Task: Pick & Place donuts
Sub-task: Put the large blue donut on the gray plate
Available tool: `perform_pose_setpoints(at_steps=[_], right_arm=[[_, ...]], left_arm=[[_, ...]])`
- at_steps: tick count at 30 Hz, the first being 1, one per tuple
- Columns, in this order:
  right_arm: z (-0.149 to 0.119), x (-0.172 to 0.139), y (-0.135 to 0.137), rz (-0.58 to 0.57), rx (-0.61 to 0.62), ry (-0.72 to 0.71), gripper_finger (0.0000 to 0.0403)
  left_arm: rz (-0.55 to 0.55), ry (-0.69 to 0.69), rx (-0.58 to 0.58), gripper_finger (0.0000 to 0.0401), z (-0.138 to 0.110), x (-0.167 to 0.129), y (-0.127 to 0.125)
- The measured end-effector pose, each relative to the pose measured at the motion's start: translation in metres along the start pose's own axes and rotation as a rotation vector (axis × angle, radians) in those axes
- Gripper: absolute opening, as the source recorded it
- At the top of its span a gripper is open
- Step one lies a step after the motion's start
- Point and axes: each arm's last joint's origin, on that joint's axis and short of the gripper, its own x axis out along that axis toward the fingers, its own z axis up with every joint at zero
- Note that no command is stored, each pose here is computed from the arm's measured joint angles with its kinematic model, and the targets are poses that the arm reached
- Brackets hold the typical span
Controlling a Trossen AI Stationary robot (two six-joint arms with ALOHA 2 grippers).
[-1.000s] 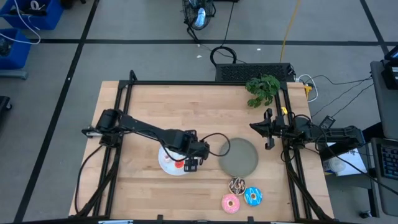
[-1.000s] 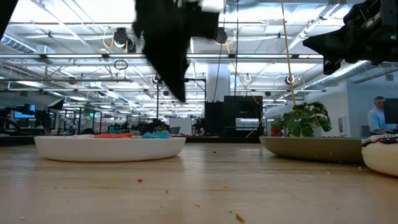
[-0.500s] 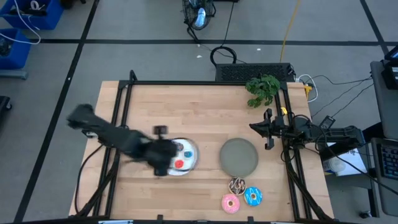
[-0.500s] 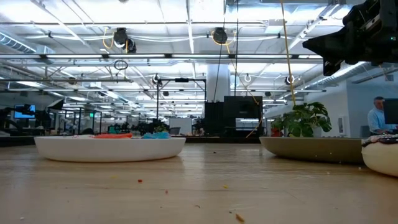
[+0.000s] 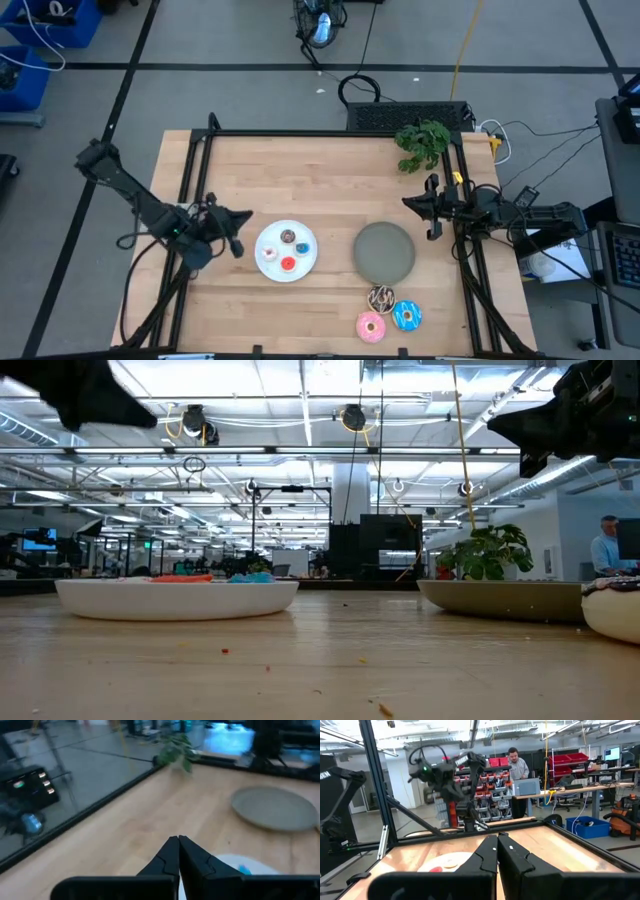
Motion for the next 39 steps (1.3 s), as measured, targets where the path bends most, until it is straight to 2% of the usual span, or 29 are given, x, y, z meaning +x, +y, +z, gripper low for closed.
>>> perform_pose_setpoints(at_steps=[3,8,13,16,18,22,25,29,33,36,39], right_arm=[[0.000,0.000,0.000,0.000,-0.002,0.000,0.0000],[-0.001,0.000,0.000,0.001,-0.005,0.008,0.0000],[-0.004,0.000,0.000,-0.003,-0.006,0.043,0.0000],[-0.003,0.000,0.000,0.001,-0.009,0.034,0.0000],[-0.003,0.000,0.000,0.001,-0.021,0.032,0.0000],[-0.004,0.000,0.000,0.000,-0.025,0.038,0.0000],[-0.002,0.000,0.001,0.036,-0.040,0.020,0.0000],[-0.001,0.000,0.003,0.103,-0.046,0.012,0.0000],[-0.002,0.000,0.005,0.166,-0.046,0.025,0.0000],[-0.003,0.000,0.006,0.209,-0.046,0.048,0.0000],[-0.002,0.000,0.006,0.204,-0.046,0.036,0.0000]], left_arm=[[-0.080,-0.025,0.068,0.0004,-0.019,0.005,0.002],[-0.378,-0.036,0.189,0.0006,-0.020,0.004,0.006],[-0.374,-0.122,0.246,0.0006,-0.002,0.005,0.028],[-0.475,-0.162,0.330,0.0003,0.005,0.005,0.042],[-0.499,-0.199,0.348,0.0004,0.009,0.003,0.054],[-0.461,-0.223,0.285,0.0003,0.008,0.000,0.078],[-0.468,-0.260,0.250,0.0003,-0.008,0.003,0.085],[-0.422,-0.313,0.219,0.0003,-0.032,0.013,0.090],[-0.346,-0.346,0.171,0.0002,-0.058,0.027,0.091],[-0.272,-0.309,0.157,0.0006,-0.060,0.030,0.094],[-0.189,-0.306,0.140,0.0023,-0.060,0.032,0.096]])
